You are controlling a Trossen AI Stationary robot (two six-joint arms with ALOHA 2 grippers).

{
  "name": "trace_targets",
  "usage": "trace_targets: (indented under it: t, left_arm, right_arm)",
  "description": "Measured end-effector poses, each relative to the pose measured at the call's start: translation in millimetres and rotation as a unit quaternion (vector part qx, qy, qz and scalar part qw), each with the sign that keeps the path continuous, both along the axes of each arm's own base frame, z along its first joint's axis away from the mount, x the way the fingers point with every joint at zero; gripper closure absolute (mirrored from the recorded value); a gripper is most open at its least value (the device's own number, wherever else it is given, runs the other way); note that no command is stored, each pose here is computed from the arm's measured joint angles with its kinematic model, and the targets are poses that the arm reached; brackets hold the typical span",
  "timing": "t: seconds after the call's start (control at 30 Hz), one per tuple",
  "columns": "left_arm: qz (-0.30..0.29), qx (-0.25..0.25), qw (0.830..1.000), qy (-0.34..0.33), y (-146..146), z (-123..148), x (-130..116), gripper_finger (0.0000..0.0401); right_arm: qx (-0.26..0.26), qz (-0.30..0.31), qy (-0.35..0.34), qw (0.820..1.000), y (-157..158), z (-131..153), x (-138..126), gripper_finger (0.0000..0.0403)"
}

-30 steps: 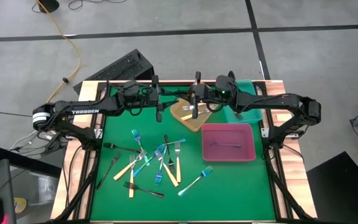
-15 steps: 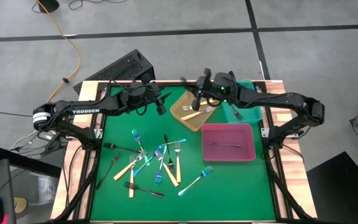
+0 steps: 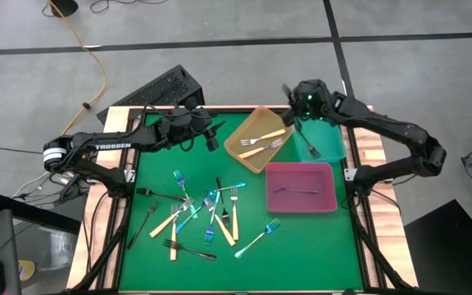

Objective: Sort silverware by color (type)
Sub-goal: Put the black fork into the blue bin

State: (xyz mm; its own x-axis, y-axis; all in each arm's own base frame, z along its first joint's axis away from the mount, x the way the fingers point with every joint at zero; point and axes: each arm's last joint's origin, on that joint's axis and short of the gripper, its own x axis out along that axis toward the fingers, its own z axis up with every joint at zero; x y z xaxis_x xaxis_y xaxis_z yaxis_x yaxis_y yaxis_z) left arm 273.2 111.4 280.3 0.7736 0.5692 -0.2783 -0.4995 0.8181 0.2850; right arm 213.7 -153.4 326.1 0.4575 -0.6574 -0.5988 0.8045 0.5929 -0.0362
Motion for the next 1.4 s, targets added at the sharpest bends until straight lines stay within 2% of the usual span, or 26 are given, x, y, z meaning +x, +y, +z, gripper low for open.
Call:
trace_targets:
  t: [0.17,0.4,0.73,0.9,1.13,1.4]
  left_arm:
    - [0.004,-0.013,1.0,0.003,0,-2,-1,0.0241]
    - [0.008,-0.029,1.0,0.008,-1,-4,-1,0.0241]
    - [0.008,-0.032,0.999,0.017,-1,-6,-2,0.0241]
    - [0.008,-0.032,0.999,0.017,-1,-6,-2,0.0241]
    - [0.008,-0.032,0.999,0.017,-1,-6,-2,0.0241]
    - [0.0,-0.035,0.999,0.016,-1,-6,-2,0.0241]
  right_arm:
    - [0.06,-0.037,0.057,0.996,-10,-15,-16,0.0366]
    - [0.12,-0.057,0.12,0.984,-21,-47,-22,0.0366]
    - [0.182,-0.082,0.141,0.97,-24,-85,-42,0.0366]
    - [0.198,-0.102,0.152,0.963,-27,-101,-53,0.0366]
    - [0.204,-0.116,0.151,0.96,-36,-106,-65,0.0366]
    - [0.237,-0.099,0.193,0.947,-51,-134,-59,0.0366]
